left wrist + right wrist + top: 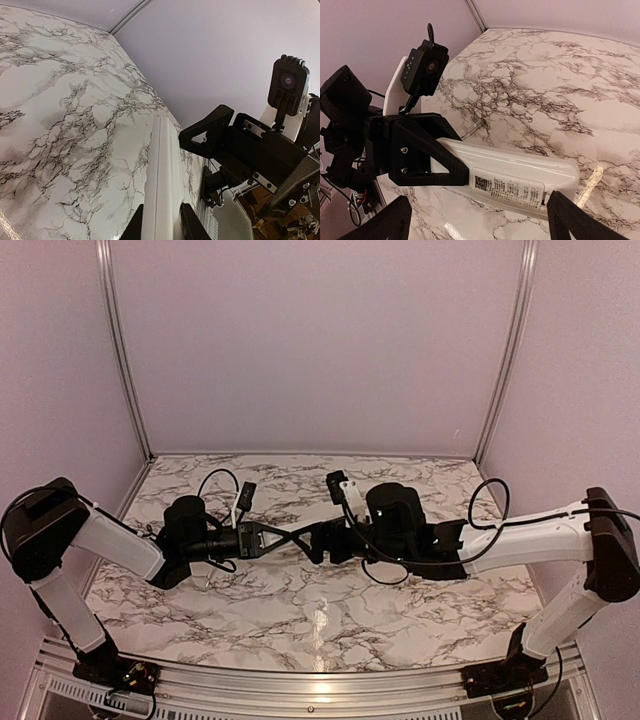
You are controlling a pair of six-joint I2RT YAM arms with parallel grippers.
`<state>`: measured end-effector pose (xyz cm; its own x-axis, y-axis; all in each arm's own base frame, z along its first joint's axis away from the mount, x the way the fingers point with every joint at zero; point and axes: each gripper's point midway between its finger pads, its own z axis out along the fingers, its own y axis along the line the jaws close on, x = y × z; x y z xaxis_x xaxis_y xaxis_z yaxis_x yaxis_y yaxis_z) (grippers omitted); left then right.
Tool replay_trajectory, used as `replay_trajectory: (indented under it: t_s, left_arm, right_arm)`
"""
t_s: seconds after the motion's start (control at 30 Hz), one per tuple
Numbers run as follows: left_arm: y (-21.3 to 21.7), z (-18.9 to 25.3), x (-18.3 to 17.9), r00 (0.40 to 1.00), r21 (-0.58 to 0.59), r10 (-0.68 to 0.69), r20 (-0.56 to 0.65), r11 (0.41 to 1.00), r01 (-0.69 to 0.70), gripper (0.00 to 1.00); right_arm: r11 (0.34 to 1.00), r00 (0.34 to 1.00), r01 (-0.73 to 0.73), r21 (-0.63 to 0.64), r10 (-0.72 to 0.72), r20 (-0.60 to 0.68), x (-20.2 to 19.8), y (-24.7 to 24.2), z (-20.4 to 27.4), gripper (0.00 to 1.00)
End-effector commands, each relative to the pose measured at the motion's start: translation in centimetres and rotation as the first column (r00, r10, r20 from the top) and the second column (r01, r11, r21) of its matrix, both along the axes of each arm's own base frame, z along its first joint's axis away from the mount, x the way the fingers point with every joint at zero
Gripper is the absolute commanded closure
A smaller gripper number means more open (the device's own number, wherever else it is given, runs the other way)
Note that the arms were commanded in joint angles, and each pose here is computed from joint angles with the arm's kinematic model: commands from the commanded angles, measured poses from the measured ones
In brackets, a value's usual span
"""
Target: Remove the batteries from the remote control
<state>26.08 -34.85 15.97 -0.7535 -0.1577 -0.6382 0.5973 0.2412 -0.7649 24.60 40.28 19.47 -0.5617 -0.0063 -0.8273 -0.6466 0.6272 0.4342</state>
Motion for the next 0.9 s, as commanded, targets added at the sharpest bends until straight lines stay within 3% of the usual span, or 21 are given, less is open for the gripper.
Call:
replay_trajectory:
  t_s: [0.0, 0.87]
  left_arm:
    - [-0.3, 2.1, 0.0, 0.999, -0.033, -0.008, 0.047, 0.999, 0.010, 1.00]
    - [-0.3, 3.4, -1.1, 0.995, -0.069, -0.050, 0.091, 0.996, 0.057, 1.00]
  right_arm:
    - [0.999, 1.000, 0.015, 0.051, -0.016, 0.011, 1.2, 0.3, 1.6, 0.07]
    - [0.999, 0.999, 0.035, 0.028, -0.035, -0.006, 1.7, 0.6, -0.3, 0.08]
